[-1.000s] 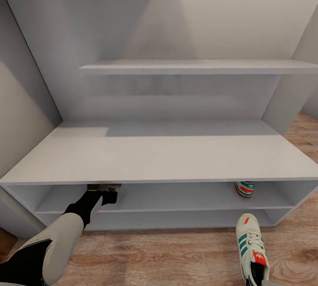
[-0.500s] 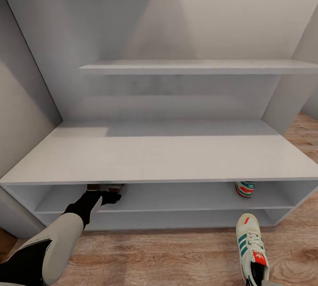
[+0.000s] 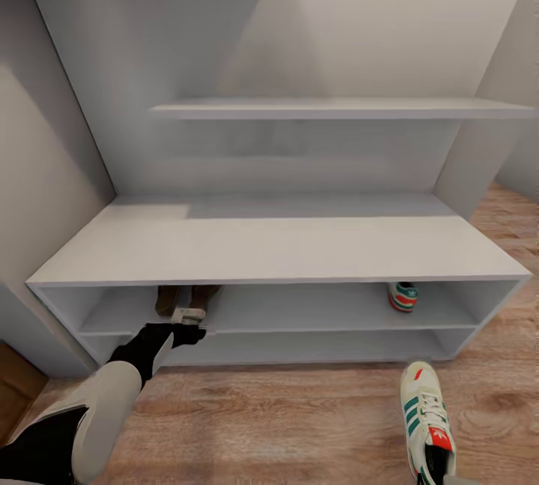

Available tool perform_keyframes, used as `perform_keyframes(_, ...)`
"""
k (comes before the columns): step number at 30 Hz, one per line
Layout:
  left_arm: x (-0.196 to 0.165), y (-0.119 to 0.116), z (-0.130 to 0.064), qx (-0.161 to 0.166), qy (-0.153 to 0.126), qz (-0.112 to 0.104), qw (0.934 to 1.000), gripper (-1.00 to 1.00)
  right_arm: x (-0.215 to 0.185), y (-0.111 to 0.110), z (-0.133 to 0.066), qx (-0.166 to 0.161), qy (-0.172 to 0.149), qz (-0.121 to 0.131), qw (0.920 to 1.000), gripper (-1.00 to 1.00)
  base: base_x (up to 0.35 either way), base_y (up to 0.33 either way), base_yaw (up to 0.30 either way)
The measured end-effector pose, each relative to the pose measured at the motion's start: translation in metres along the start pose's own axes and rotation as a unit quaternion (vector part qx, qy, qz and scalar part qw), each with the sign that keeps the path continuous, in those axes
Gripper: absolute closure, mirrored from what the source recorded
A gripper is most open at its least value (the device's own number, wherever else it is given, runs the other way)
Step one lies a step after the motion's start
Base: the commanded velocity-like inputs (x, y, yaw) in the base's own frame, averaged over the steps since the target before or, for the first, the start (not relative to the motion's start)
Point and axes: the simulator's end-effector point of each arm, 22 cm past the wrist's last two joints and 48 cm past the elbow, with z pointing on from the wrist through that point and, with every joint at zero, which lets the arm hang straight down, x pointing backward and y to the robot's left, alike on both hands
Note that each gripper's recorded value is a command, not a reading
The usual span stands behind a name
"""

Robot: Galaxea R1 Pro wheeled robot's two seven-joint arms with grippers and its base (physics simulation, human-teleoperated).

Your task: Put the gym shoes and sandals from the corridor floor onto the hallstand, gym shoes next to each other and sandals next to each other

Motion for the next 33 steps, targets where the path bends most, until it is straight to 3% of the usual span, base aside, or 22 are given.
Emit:
perform_keyframes(5,0.004,-0.001,0.001,0.001,-0.006,0.001,1.0000,-1.00,0.000,0.000,0.000,0.000,0.000,0.000,1.0000,1.00,-0.335,0.000,0.000)
perform_keyframes(12,0.058,-0.004,0.008,0.006,-0.012,-0.001,0.9999,-1.00,0.000,0.000,0.000,0.000,0.000,0.000,1.0000,1.00,-0.335,0.000,0.000)
perform_keyframes(17,0.132,0.012,0.006,0.002,-0.024,-0.022,0.9995,-1.00,0.000,0.001,0.000,-0.001,0.000,0.000,1.0000,1.00,-0.335,0.000,0.000)
perform_keyframes(22,0.199,0.045,-0.008,-0.008,-0.032,-0.046,0.9984,-1.00,0.000,0.002,0.000,-0.002,0.000,0.000,1.0000,1.00,-0.262,0.000,0.000)
perform_keyframes(28,0.248,0.058,-0.029,0.020,-0.050,-0.039,0.9978,-1.00,0.000,0.002,0.000,-0.003,-0.001,-0.001,1.0000,1.00,-0.045,0.000,0.000)
perform_keyframes(33,0.278,0.071,-0.047,0.012,-0.075,-0.045,0.9961,-1.00,0.000,0.003,0.000,-0.004,-0.001,-0.002,1.0000,1.00,-0.005,0.000,0.000)
